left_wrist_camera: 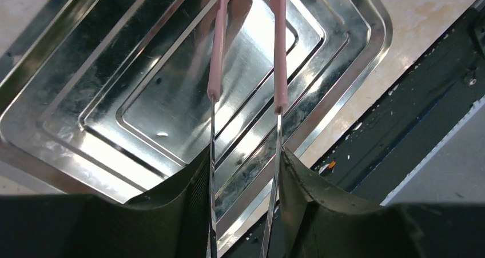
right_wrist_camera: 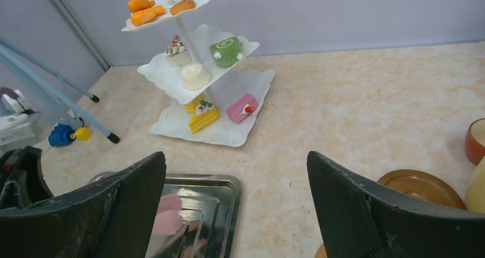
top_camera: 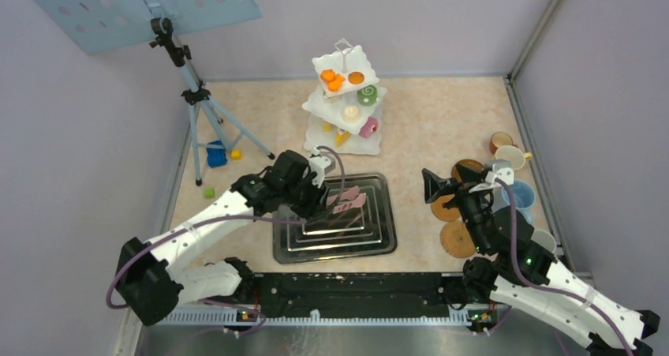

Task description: Serve the afternoon tea

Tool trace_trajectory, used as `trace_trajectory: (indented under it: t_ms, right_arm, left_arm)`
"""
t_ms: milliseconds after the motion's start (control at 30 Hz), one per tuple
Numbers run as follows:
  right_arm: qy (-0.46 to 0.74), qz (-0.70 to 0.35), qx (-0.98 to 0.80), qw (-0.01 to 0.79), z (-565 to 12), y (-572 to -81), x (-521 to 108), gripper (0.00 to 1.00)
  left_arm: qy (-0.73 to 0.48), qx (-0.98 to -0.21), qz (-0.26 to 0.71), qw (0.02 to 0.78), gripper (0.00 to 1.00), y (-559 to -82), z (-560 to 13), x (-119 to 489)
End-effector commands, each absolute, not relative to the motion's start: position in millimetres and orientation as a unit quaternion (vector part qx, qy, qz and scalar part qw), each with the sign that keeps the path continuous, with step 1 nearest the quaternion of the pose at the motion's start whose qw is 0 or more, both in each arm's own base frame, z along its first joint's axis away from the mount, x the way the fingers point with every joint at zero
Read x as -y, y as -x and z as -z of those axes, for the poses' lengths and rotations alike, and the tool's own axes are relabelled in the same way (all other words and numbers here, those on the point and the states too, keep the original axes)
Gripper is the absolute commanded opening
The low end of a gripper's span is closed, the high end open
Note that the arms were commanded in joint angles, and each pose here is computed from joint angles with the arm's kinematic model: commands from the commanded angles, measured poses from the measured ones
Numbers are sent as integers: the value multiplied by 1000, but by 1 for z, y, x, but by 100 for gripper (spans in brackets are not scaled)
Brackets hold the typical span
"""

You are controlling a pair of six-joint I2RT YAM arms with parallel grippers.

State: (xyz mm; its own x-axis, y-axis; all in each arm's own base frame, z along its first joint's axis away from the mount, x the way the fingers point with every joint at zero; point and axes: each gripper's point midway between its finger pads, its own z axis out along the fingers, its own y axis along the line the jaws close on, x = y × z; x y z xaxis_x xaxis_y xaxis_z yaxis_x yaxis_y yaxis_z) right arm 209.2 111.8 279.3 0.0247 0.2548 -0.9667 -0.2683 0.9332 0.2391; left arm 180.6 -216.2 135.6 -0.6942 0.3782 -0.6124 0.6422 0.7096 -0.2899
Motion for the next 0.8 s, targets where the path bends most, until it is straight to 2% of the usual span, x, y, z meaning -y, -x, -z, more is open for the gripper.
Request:
trace_trajectory:
  t_ms: [0, 167, 267, 600, 767]
  right_arm:
    - [-5, -205, -666, 717, -290, -209, -118, 92]
    - [-1, -201, -669, 715, -288, -211, -120, 92]
    - [0, -198, -671, 715, -288, -211, -119, 92]
    - [5, -198, -672, 714, -285, -212, -124, 92]
    - [28, -185, -683, 706, -288, -214, -129, 92]
  left_arm:
    - [-333, -864, 267, 267, 47, -185, -135, 239]
    - [-337, -869, 256, 258, 47, -183, -123, 247]
    - [-333, -875, 247, 250, 52, -181, -116, 245]
    - [-287, -925, 198, 148, 55, -169, -71, 232]
    - [-283, -929, 192, 140, 60, -169, -64, 232]
